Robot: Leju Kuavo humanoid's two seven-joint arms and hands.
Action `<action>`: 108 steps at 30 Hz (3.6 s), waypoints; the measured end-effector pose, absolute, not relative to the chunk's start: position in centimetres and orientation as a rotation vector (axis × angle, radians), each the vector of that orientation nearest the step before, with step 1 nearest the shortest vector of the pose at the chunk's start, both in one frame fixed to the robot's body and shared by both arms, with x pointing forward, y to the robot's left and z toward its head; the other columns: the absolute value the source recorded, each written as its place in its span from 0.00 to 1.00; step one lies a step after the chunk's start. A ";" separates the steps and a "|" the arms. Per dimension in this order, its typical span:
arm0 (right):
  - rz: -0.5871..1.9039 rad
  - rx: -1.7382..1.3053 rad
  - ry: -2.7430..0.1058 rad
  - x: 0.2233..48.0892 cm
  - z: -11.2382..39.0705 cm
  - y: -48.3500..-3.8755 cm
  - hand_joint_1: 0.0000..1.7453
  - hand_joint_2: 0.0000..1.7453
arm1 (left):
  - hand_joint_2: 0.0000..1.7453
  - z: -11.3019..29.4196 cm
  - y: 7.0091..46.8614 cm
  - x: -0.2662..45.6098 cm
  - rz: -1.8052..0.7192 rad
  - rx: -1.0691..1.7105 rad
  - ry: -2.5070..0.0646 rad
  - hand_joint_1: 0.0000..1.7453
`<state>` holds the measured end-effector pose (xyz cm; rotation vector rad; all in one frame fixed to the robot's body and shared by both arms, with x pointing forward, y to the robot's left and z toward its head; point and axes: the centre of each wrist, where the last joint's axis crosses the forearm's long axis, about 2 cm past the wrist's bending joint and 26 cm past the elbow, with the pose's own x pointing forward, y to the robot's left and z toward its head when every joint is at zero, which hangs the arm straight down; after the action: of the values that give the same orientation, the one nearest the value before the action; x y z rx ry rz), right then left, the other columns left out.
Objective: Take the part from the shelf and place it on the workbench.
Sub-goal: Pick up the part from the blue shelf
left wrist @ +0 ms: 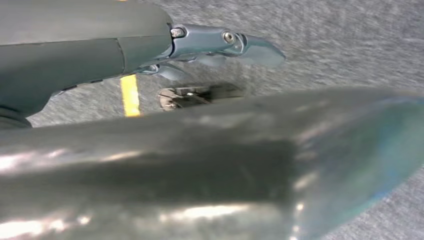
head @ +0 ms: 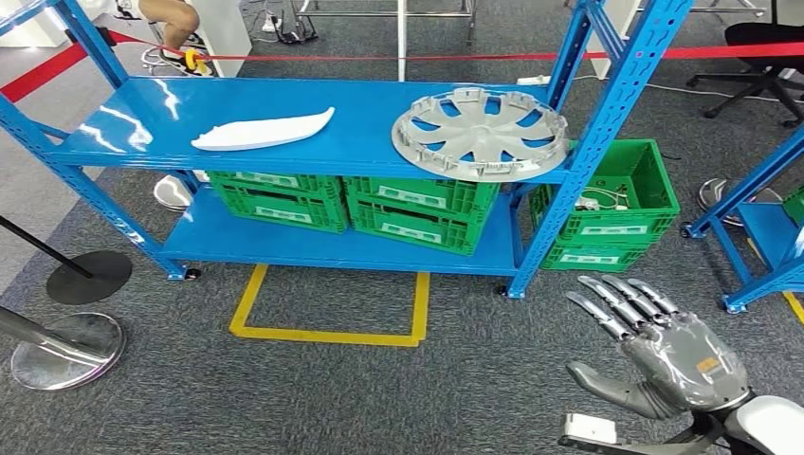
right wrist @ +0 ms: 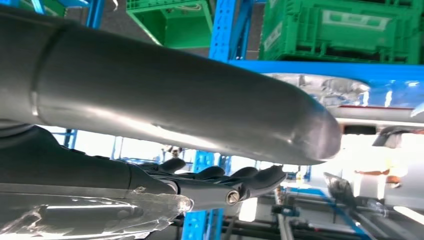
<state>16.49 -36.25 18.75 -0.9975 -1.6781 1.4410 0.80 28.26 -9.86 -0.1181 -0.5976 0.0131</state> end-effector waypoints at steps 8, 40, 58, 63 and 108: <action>1.438 -0.990 -1.680 16.4 18.6 -36.1 0.00 0.00 | 0.00 -9.1 28.4 0.3 0.007 -0.081 -0.599 0.00; 1.412 -0.946 -1.687 16.3 18.6 -35.9 0.00 0.00 | 0.00 -7.2 27.8 -0.2 0.018 -0.115 -0.603 0.00; 1.383 -0.891 -1.699 16.8 18.7 -35.6 0.00 0.00 | 0.00 -5.8 27.8 -0.3 0.013 -0.086 -0.616 0.00; 1.366 -0.877 -1.705 16.9 18.7 -35.4 0.00 0.00 | 0.00 -5.5 27.8 -0.1 0.014 -0.084 -0.629 0.00; 1.287 -0.899 -1.657 18.4 17.3 -35.0 0.00 0.00 | 0.00 -4.9 27.4 -0.5 0.010 -0.131 -0.641 0.00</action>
<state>18.44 -34.98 17.33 -0.8995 -1.6566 1.2869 -0.52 27.41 -4.90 -0.1307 -0.6411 0.0101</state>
